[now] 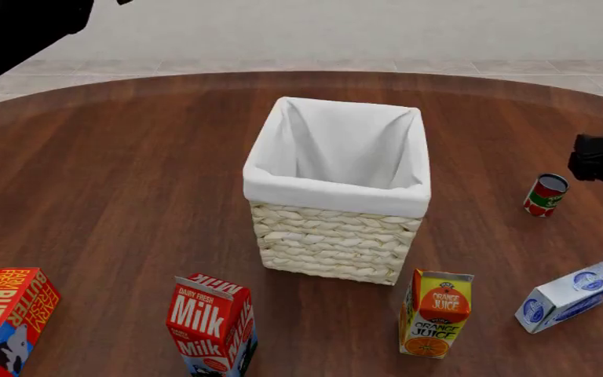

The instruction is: Pick up the alphabet soup and the tomato sauce, and put them in the basket.

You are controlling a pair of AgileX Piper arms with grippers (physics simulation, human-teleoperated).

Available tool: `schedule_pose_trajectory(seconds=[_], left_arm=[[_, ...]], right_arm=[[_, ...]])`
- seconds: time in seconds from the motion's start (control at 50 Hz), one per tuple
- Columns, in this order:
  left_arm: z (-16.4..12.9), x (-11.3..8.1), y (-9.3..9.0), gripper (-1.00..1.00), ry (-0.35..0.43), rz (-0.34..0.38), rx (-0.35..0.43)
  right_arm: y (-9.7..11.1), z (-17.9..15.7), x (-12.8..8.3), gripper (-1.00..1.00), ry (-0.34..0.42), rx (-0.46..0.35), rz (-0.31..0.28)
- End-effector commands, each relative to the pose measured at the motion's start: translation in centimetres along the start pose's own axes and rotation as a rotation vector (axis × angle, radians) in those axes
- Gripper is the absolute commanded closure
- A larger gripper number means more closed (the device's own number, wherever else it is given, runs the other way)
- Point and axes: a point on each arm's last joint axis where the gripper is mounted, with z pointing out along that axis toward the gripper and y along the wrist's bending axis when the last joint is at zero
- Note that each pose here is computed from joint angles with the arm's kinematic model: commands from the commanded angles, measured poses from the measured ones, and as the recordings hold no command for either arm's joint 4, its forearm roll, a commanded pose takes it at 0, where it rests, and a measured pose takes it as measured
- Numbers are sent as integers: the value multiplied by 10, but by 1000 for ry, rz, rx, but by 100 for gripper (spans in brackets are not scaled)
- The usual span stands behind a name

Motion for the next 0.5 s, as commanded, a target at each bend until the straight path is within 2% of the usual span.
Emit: schedule_pose_trajectory(seconds=[0.02,0.3,0.5], left_arm=[[3,3,0,-100,6,-3,1],[5,3,-1,-100,11,-4,5],[5,4,-3,-100,15,-5,14]], right_arm=[[-2,18,8,-100,23,6,-4],[-4,41,16,-100,45,16,-11],[-5,52,14,-100,48,15,0]])
